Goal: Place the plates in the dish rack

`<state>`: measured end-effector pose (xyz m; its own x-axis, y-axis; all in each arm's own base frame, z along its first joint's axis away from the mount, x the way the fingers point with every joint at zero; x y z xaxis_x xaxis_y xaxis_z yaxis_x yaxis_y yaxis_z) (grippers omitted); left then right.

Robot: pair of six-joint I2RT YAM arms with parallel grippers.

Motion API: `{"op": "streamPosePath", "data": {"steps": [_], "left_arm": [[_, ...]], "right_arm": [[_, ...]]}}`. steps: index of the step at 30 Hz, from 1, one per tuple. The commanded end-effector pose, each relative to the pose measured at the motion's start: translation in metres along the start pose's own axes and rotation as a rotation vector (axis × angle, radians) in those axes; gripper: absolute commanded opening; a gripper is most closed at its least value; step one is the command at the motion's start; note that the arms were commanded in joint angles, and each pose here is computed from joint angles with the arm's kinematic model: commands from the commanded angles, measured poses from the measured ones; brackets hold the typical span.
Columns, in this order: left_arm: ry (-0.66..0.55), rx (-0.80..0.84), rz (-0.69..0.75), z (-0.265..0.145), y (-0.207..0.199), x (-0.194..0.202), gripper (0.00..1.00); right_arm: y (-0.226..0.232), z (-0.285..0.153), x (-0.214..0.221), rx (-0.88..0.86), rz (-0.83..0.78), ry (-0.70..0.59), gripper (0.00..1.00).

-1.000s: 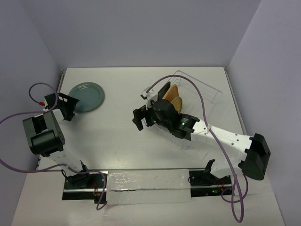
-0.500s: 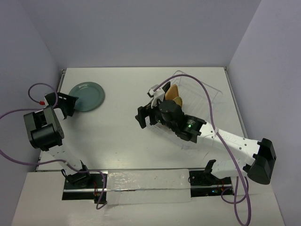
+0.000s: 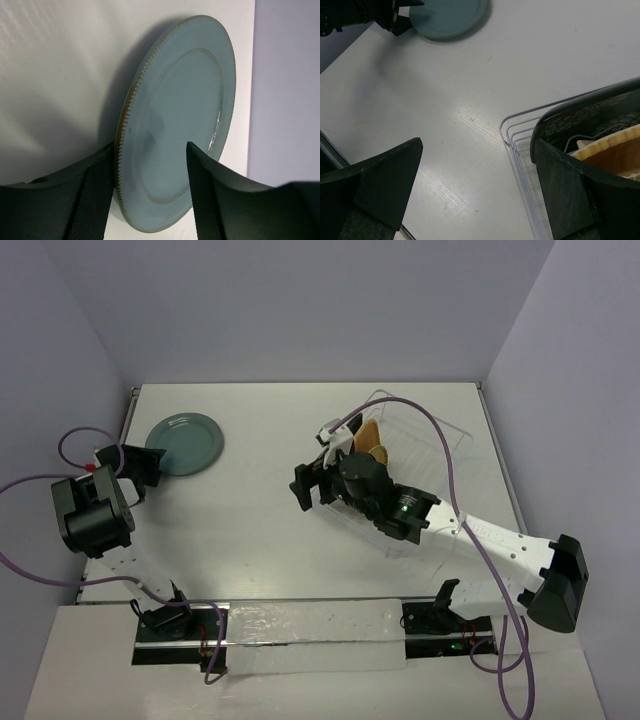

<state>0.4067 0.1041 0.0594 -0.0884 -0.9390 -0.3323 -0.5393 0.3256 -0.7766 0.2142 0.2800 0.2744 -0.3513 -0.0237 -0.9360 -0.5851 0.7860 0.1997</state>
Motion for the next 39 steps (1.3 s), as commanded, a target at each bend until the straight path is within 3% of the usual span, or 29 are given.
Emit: {"op": "streamPosePath", "data": {"steps": [1,3,5,8,17,23,29,35,39], "left_arm": [[0.042,-0.042,-0.025,0.002,0.018,0.012,0.43],[0.045,-0.034,-0.016,0.003,0.018,0.012,0.27],[0.048,-0.029,-0.008,0.003,0.018,0.012,0.20],[0.048,-0.027,-0.007,0.003,0.018,0.012,0.01],[0.029,0.050,0.043,-0.011,0.001,0.009,0.00],[-0.060,0.248,0.194,-0.062,-0.066,-0.004,0.00],[-0.229,0.308,0.357,-0.120,-0.116,-0.002,0.00],[-0.243,0.424,0.428,-0.173,-0.141,0.012,0.00],[-0.158,0.495,0.508,-0.196,-0.153,0.033,0.00]], "right_arm": [[-0.002,-0.013,-0.021,0.012,0.032,-0.096,1.00],[-0.003,-0.016,-0.021,0.014,0.034,-0.103,1.00],[-0.003,-0.019,-0.023,0.008,0.031,-0.108,1.00],[-0.004,-0.021,-0.023,0.007,0.026,-0.115,1.00],[-0.008,-0.027,-0.022,0.017,0.020,-0.123,1.00],[-0.012,-0.027,-0.018,0.039,0.019,-0.121,1.00],[-0.016,-0.028,-0.014,0.065,0.046,-0.122,1.00],[-0.016,-0.027,-0.006,0.058,0.054,-0.102,1.00],[-0.017,-0.025,0.000,0.067,0.060,-0.088,1.00]]}}
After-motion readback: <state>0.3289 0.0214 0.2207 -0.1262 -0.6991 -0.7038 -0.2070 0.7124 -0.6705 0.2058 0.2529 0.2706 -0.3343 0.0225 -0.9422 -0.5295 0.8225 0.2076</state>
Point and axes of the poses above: each gripper's point midway between its finger pads, its own z axis out along the fingers, its own y axis along the line the jaws close on, x = y × z, the point moved 5 cm from there along -z, back along the fingers, and after that the axes turned 2 degrees about z, right-handed, at the moved point
